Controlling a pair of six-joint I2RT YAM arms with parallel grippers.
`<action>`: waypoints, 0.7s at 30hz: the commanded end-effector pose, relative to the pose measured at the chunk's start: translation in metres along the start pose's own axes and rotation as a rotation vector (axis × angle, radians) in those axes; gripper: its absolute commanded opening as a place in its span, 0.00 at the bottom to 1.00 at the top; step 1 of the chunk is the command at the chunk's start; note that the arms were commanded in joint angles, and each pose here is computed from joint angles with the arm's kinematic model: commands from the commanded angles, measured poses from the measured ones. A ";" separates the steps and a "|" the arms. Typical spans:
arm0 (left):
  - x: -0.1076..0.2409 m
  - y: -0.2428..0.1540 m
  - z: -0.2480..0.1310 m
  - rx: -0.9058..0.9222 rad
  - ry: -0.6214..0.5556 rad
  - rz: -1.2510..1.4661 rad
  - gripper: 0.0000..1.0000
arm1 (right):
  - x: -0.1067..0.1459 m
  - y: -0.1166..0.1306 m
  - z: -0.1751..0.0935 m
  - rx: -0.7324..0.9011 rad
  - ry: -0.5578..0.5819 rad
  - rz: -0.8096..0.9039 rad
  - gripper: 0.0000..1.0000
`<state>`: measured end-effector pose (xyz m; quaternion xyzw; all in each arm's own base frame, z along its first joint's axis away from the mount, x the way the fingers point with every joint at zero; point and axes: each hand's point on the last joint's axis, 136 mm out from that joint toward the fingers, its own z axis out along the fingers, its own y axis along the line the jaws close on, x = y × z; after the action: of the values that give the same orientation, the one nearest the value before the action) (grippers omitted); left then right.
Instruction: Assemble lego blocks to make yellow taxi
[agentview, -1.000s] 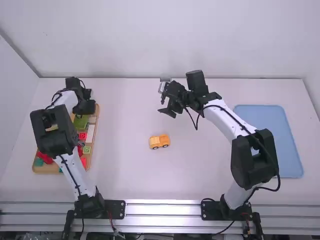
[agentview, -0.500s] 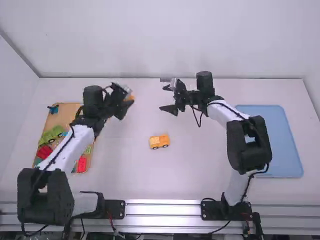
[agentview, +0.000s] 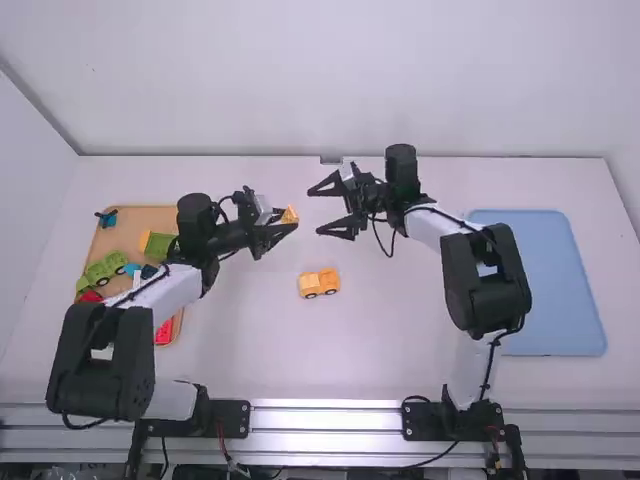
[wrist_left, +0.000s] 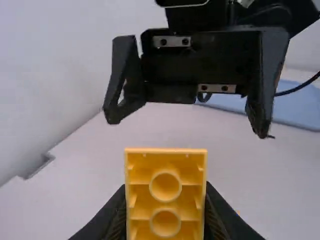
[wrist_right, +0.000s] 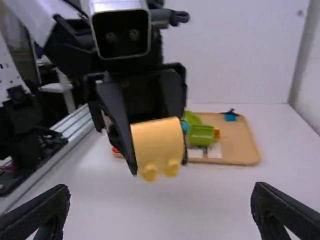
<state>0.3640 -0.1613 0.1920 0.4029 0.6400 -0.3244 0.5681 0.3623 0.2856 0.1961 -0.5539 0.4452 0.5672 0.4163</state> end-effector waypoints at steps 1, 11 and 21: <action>0.006 -0.017 0.005 0.099 -0.018 -0.060 0.21 | -0.004 0.009 0.008 -0.050 -0.010 -0.005 0.92; 0.004 -0.025 0.006 0.164 -0.054 -0.016 0.17 | -0.006 0.013 0.026 -0.075 -0.005 -0.051 0.72; 0.002 -0.026 0.006 0.170 -0.060 0.008 0.16 | -0.007 0.017 0.031 -0.093 -0.005 -0.032 0.61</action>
<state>0.3494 -0.1742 0.1891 0.4339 0.5988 -0.3768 0.5578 0.3437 0.3081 0.2019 -0.5776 0.4110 0.5744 0.4094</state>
